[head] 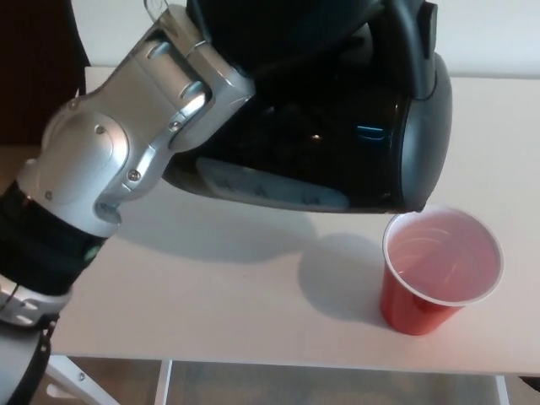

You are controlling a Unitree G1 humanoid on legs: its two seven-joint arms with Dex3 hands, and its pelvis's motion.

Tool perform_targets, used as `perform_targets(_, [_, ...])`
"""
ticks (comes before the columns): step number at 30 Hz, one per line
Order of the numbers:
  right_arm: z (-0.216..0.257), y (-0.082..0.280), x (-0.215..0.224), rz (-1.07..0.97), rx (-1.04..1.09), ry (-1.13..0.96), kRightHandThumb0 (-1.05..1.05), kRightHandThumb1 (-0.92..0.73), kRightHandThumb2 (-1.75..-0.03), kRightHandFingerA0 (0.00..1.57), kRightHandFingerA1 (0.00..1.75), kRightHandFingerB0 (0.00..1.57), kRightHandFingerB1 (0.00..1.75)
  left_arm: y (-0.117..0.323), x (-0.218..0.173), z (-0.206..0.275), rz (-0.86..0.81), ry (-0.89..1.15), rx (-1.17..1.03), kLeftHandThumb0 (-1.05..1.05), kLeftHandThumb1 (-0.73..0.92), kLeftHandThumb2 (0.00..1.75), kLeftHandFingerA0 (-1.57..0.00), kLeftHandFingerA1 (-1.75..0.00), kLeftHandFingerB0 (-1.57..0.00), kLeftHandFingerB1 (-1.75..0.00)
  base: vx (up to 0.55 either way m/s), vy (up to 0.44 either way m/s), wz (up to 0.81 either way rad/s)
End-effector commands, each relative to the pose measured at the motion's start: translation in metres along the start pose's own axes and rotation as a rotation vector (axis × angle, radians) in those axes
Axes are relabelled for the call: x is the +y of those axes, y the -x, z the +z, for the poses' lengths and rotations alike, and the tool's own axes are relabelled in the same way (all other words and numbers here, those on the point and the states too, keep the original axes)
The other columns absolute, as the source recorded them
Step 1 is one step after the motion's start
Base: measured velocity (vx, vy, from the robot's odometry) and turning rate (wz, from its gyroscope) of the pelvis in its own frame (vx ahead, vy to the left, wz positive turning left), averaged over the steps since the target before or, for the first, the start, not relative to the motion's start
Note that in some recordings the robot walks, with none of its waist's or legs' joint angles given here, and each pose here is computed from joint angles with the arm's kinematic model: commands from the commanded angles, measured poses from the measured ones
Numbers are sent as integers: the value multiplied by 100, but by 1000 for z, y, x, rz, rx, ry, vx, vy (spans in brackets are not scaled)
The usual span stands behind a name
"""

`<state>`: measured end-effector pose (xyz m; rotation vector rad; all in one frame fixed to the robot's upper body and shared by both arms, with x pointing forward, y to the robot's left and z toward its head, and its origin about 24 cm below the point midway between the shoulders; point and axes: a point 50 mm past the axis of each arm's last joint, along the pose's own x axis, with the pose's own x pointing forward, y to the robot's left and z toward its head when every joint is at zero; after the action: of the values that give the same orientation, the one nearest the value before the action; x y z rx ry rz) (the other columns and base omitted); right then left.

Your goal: The robot walk towards a table in front and uses its left hand to pick up the pot from the base and pour water to the cup on the right hand side

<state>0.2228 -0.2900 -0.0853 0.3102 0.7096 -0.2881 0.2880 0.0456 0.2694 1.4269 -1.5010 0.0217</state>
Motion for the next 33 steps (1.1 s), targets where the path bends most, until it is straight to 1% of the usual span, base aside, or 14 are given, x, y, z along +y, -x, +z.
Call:
perform_targets(1, [27, -6, 12, 33, -67, 19, -52, -42, -83, 60, 69, 44, 55, -11, 9, 2, 66, -30, -123, -42, 57, 60, -115, -151, -92, -61, 0, 0, 0])
perform_targets(2, [27, -6, 12, 29, -70, 27, -50, -55, -56, 67, 64, 52, 42, -12, 8, 4, 60, -23, -126, -42, 59, 61, -116, -152, -92, -64, 0, 0, 0])
perform_targets(10, [28, -6, 12, 31, -74, 34, -52, -54, -57, 68, 66, 54, 43, -11, 6, 10, 22, -76, -212, -47, 65, 62, -115, -144, -91, -60, 0, 0, 0])
perform_targets(11, [29, -6, 13, 27, -74, 30, -49, -55, -57, 67, 64, 52, 41, -10, 5, 11, 16, -76, -233, -38, 55, 59, -115, -148, -94, -58, 0, 0, 0])
perform_targets(16, [32, -7, 15, 29, -82, 39, -51, -56, -57, 65, 64, 52, 42, -10, 3, 16, -26, -45, -283, -41, 54, 58, -119, -147, -94, -53, 0, 0, 0])
perform_targets(17, [33, -7, 16, 32, -85, 42, -53, -42, -84, 60, 69, 45, 55, -10, 3, 18, -40, -27, -292, -40, 52, 58, -118, -145, -96, -53, 0, 0, 0])
perform_targets(18, [33, -7, 16, 31, -84, 40, -53, -42, -84, 60, 69, 45, 55, -10, 2, 18, -41, -21, -294, -40, 52, 58, -118, -145, -96, -53, 0, 0, 0])
perform_targets(19, [34, -7, 16, 32, -84, 39, -53, -42, -83, 60, 68, 43, 55, -10, 1, 19, -38, -17, -296, -46, 46, 67, -120, -141, -92, -58, 0, 0, 0])
perform_targets(20, [34, -7, 16, 36, -82, 42, -52, -54, -56, 63, 61, 48, 40, -10, 1, 20, -36, -20, -305, -46, 47, 67, -120, -141, -93, -58, 0, 0, 0])
perform_targets(22, [34, -7, 16, 41, -82, 45, -53, -54, -56, 63, 62, 47, 39, -10, 1, 20, -31, -28, -318, -46, 47, 67, -121, -141, -95, -59, 0, 0, 0])
perform_targets(23, [34, -7, 16, 38, -81, 46, -56, -42, -84, 59, 67, 43, 54, -10, 0, 20, -32, -34, -323, -41, 50, 57, -118, -148, -99, -53, 0, 0, 0])
perform_targets(26, [35, -7, 16, 35, -83, 48, -55, -43, -84, 59, 68, 44, 54, -9, -1, 21, -39, -29, -328, -41, 51, 58, -118, -149, -99, -54, 0, 0, 0])
perform_targets(27, [36, -8, 17, 30, -81, 46, -51, -56, -57, 66, 62, 51, 40, -9, -1, 21, -43, -26, -334, -41, 50, 57, -118, -145, -100, -53, 0, 0, 0])
perform_targets(33, [34, -7, 17, 42, -83, 47, -54, -53, -56, 67, 64, 50, 40, -7, -2, 23, -33, -24, -334, -39, 50, 57, -117, -146, -100, -54, 0, 0, 0])
